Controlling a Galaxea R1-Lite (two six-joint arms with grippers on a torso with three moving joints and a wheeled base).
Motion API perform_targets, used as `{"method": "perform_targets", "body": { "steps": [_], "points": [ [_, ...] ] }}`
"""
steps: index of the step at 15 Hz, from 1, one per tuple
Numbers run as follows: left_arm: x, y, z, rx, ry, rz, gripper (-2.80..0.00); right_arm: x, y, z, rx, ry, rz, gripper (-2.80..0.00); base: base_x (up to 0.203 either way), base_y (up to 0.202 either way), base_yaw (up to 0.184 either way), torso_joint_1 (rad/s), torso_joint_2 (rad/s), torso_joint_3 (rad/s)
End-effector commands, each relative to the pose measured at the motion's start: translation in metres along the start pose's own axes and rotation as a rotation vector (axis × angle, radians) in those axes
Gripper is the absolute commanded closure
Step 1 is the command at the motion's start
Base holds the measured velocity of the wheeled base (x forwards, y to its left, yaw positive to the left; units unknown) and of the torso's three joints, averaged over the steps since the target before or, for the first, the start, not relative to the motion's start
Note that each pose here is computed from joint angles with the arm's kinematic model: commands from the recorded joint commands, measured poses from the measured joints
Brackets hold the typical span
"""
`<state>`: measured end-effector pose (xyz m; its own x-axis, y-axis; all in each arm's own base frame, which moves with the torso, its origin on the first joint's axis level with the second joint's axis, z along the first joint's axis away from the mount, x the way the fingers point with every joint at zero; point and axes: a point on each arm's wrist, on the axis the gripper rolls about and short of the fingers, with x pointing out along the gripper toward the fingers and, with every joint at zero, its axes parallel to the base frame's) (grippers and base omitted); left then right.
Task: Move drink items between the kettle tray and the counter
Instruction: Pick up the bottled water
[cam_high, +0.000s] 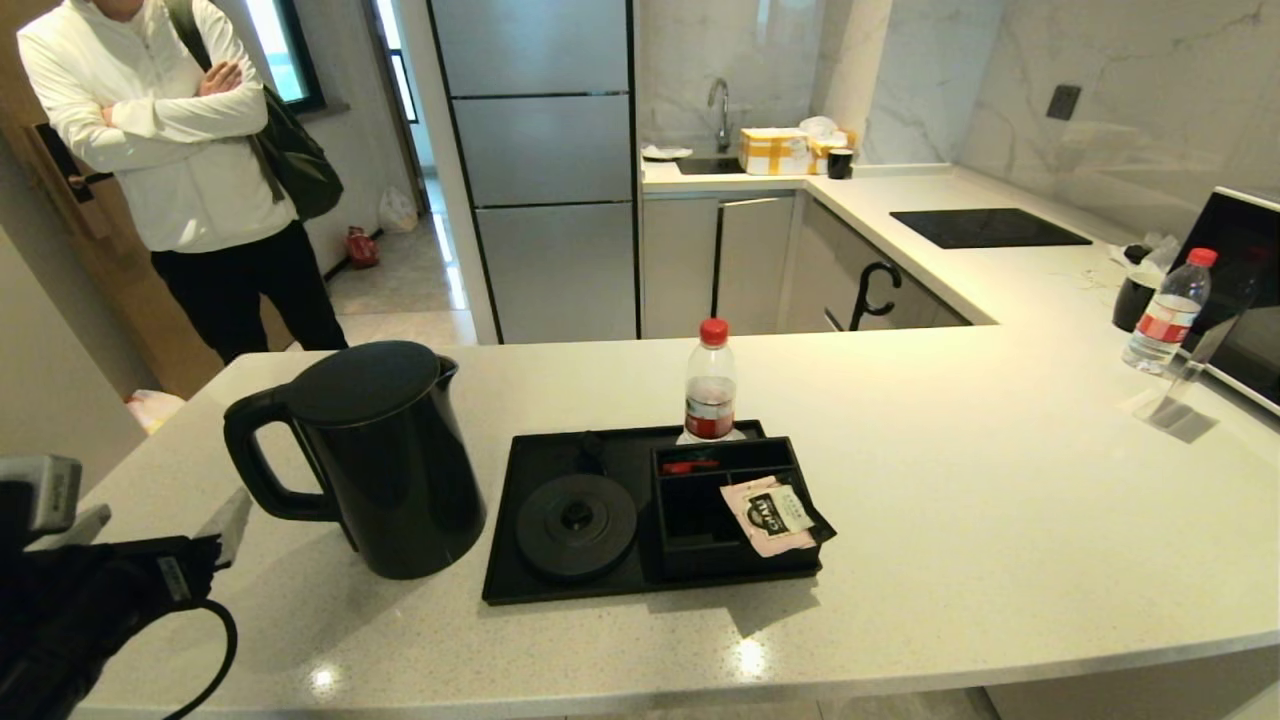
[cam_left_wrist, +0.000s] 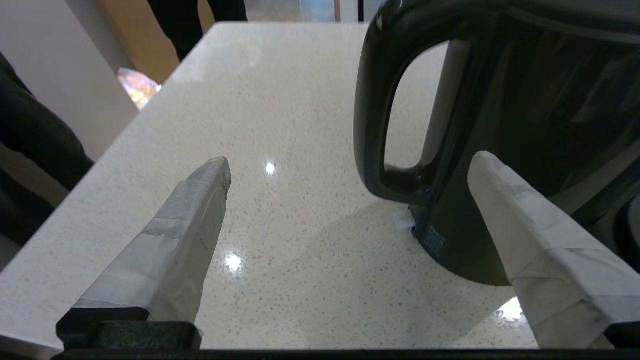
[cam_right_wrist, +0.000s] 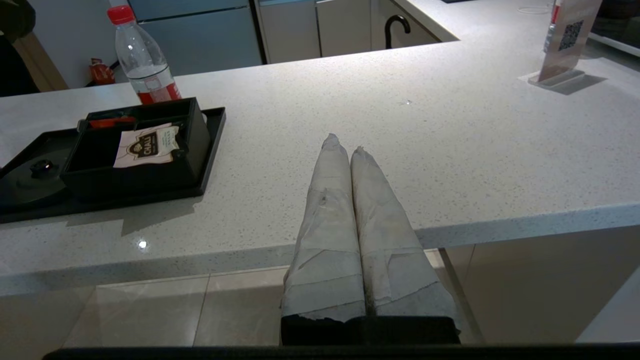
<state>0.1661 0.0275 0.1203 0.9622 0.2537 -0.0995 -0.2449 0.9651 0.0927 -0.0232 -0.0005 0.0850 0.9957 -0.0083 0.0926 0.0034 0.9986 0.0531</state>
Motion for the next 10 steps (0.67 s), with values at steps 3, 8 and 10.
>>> {"method": "perform_targets", "body": {
  "steps": [3,8,10],
  "points": [
    [-0.028,0.004,0.007,-0.005,-0.053,0.006,-2.80,0.002,0.000,-0.009,0.000,0.033,-0.001,0.00,0.000,0.000,0.000,0.000,0.00,0.000],
    [-0.077,0.010,0.018,-0.008,-0.054,0.002,-2.80,0.002,0.000,-0.009,0.000,0.033,-0.001,0.00,0.000,0.000,0.000,0.000,0.00,0.000],
    [-0.095,0.012,0.025,-0.011,0.026,-0.028,-2.80,0.002,0.000,-0.009,0.000,0.033,-0.001,0.00,0.000,0.000,0.000,0.000,0.00,0.000]
  ]
}}
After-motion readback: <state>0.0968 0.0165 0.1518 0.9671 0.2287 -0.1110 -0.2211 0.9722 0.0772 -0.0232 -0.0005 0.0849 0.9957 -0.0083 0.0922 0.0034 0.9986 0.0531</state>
